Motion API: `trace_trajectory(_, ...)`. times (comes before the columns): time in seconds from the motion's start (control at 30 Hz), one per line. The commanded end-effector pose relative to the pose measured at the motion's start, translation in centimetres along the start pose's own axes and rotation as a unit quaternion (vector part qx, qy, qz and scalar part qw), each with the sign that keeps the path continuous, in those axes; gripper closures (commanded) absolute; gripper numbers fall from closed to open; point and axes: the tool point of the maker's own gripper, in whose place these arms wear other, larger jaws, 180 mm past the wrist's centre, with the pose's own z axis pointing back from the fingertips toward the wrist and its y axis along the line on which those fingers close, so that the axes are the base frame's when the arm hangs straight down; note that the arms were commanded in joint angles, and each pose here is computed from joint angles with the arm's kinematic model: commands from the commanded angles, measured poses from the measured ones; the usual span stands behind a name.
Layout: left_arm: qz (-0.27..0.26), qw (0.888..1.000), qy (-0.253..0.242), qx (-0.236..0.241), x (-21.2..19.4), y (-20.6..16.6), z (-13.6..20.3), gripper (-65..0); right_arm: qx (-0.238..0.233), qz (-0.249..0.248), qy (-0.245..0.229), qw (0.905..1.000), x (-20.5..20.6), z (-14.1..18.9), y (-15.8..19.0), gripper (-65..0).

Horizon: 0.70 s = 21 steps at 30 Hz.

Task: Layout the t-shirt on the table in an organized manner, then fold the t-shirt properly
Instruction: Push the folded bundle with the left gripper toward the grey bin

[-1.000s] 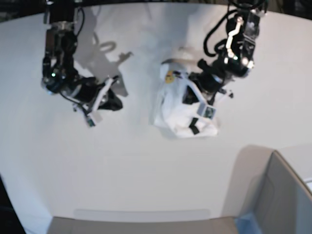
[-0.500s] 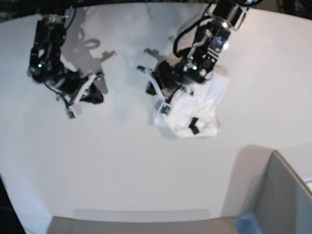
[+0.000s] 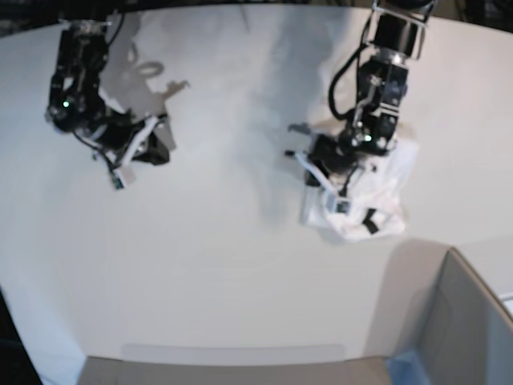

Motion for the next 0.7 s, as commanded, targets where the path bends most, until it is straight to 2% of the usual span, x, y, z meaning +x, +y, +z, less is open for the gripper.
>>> trace_trajectory(0.0,-0.002,1.000,-0.019,0.008,1.6,1.0,0.3,-1.2,0.005,0.012,-0.028,0.9995,1.7,0.4,0.2,0.0)
trace_trajectory(0.13,-0.003,0.999,-0.004,0.041,0.9,4.5,0.5,-1.2,0.005,0.012,-0.028,0.9995,1.7,0.4,0.2,0.0)
trace_trajectory(0.2,-0.012,0.998,-0.008,0.054,1.7,5.8,0.8,-1.2,0.006,0.011,-0.027,0.9995,1.7,0.4,0.3,0.0)
trace_trajectory(0.37,-0.024,0.997,-0.009,0.073,2.2,7.6,1.4,-1.2,0.007,0.013,-0.025,0.9996,1.6,0.4,0.4,0.0)
trace_trajectory(0.5,-0.030,0.997,-0.024,0.072,3.2,7.4,2.0,-1.1,0.007,0.038,-0.042,0.9984,2.7,1.2,1.4,0.0)
trace_trajectory(0.67,-0.026,0.994,-0.071,0.073,4.4,7.2,5.0,0.0,0.025,0.082,-0.057,0.9947,3.7,2.2,4.4,0.0)
